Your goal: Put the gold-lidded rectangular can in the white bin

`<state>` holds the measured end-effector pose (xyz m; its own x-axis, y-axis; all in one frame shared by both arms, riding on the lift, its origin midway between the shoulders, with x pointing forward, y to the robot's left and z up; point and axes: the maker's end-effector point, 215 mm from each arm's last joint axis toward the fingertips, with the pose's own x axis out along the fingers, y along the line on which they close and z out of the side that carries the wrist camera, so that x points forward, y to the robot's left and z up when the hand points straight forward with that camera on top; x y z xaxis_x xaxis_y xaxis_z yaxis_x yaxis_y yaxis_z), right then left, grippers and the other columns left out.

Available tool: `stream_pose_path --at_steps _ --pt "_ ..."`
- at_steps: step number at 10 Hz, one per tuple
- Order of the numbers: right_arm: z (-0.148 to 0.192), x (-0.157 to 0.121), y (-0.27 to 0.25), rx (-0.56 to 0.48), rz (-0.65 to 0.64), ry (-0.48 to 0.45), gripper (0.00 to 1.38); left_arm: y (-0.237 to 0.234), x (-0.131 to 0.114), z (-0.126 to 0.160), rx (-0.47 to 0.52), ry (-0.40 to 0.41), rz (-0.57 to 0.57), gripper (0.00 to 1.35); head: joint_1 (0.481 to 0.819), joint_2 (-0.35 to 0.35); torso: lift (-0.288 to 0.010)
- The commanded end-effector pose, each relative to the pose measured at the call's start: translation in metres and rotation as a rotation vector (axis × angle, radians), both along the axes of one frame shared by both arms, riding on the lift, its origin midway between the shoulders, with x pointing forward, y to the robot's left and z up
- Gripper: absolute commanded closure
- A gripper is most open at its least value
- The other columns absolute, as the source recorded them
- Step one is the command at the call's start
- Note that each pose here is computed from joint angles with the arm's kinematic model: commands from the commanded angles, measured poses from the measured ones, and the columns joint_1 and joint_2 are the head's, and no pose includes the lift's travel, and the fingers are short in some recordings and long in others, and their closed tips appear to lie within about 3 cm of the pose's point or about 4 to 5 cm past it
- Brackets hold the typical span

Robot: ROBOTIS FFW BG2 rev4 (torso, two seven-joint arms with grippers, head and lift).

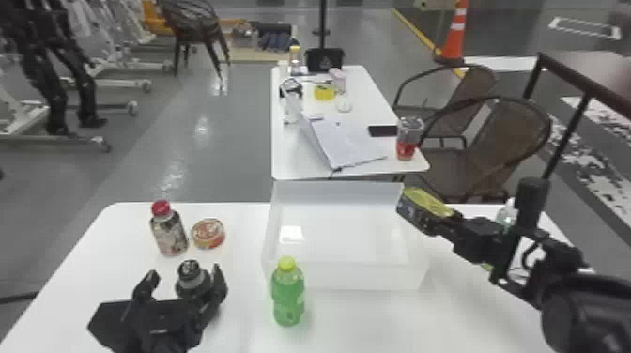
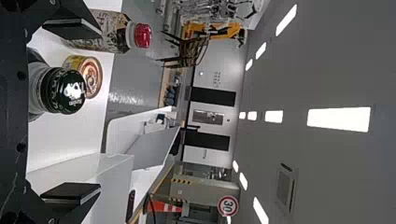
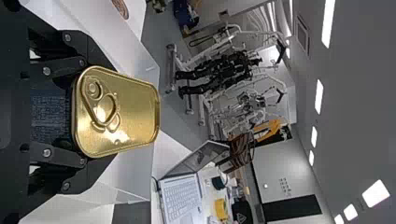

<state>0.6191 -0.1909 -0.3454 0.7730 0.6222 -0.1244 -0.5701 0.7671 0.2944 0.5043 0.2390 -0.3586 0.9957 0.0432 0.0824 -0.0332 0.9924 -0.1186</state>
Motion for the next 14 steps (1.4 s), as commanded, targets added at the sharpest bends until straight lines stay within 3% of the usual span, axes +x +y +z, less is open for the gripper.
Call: stream_pose_path --at_steps 1,5,6,9,12,14 --pt "-0.015 0.002 0.018 0.043 0.055 0.021 1.09 -0.002 0.001 0.002 0.001 -0.004 -0.003 0.15 0.549 0.000 -0.100" --pt "-0.035 0.002 0.043 0.040 0.126 0.078 1.09 -0.002 0.001 0.000 -0.004 0.003 -0.003 0.14 0.549 0.000 -0.100" --pt "-0.041 0.001 0.046 0.039 0.133 0.094 1.03 -0.003 0.001 0.000 -0.004 0.001 -0.004 0.14 0.549 0.000 -0.100" --pt "-0.035 0.002 0.049 0.041 0.137 0.077 0.06 -0.002 0.001 0.000 -0.004 0.001 -0.004 0.15 0.549 0.000 -0.100" --pt "-0.025 0.004 0.048 0.062 0.132 0.051 0.05 -0.002 0.001 0.001 -0.002 -0.002 -0.006 0.14 0.549 0.000 -0.100" --pt "0.005 0.006 0.042 0.051 0.071 -0.032 0.05 -0.002 0.001 0.003 -0.002 -0.008 -0.006 0.15 0.549 0.000 -0.100"
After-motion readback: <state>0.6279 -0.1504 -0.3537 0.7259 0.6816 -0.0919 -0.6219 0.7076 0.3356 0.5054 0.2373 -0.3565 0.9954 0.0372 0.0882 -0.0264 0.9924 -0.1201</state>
